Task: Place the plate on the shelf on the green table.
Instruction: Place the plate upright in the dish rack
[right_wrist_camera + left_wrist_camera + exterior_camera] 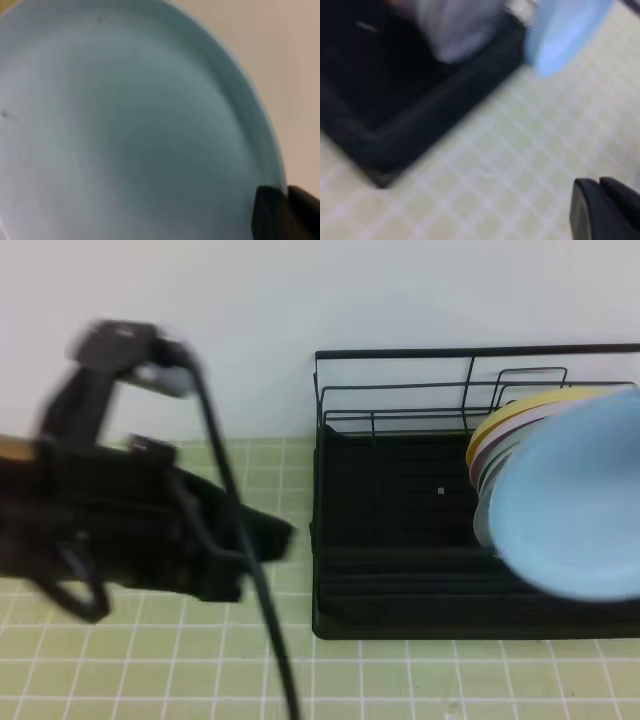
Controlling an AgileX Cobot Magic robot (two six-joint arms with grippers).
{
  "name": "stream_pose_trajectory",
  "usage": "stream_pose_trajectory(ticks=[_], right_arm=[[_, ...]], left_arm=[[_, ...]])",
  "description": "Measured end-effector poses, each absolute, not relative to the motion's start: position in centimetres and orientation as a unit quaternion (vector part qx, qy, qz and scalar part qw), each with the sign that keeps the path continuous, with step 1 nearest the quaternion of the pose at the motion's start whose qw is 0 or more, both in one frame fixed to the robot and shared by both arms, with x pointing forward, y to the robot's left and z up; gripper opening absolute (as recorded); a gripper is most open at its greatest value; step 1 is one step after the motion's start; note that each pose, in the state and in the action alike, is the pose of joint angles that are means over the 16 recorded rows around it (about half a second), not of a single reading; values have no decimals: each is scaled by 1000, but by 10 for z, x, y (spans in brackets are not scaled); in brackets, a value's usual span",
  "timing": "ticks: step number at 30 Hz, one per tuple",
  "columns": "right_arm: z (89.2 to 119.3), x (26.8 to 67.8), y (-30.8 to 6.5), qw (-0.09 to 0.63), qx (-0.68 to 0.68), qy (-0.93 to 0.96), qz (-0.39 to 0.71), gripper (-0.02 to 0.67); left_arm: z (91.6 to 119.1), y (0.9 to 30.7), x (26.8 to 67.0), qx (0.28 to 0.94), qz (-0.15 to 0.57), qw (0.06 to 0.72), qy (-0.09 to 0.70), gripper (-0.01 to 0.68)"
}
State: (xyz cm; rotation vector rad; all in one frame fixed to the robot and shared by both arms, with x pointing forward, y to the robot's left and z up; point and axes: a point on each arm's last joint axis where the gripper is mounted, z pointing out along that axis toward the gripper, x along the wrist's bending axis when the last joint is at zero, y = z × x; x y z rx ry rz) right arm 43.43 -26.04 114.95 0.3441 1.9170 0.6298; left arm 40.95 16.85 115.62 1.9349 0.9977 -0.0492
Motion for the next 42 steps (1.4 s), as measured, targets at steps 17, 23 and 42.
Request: stream_pose_trajectory(ticks=[17, 23, 42], right_arm=[[1143, 467, -254, 594, 67, 779, 186, 8], [1131, 476, -246, 589, 37, 789, 171, 8], [1116, 487, -237, 611, 2, 777, 151, 10]], left_arm=[[1138, 226, 372, 701, 197, 491, 478, -1], [1129, 228, 371, 701, 207, 486, 480, -1], [1128, 229, 372, 701, 212, 483, 480, -1]])
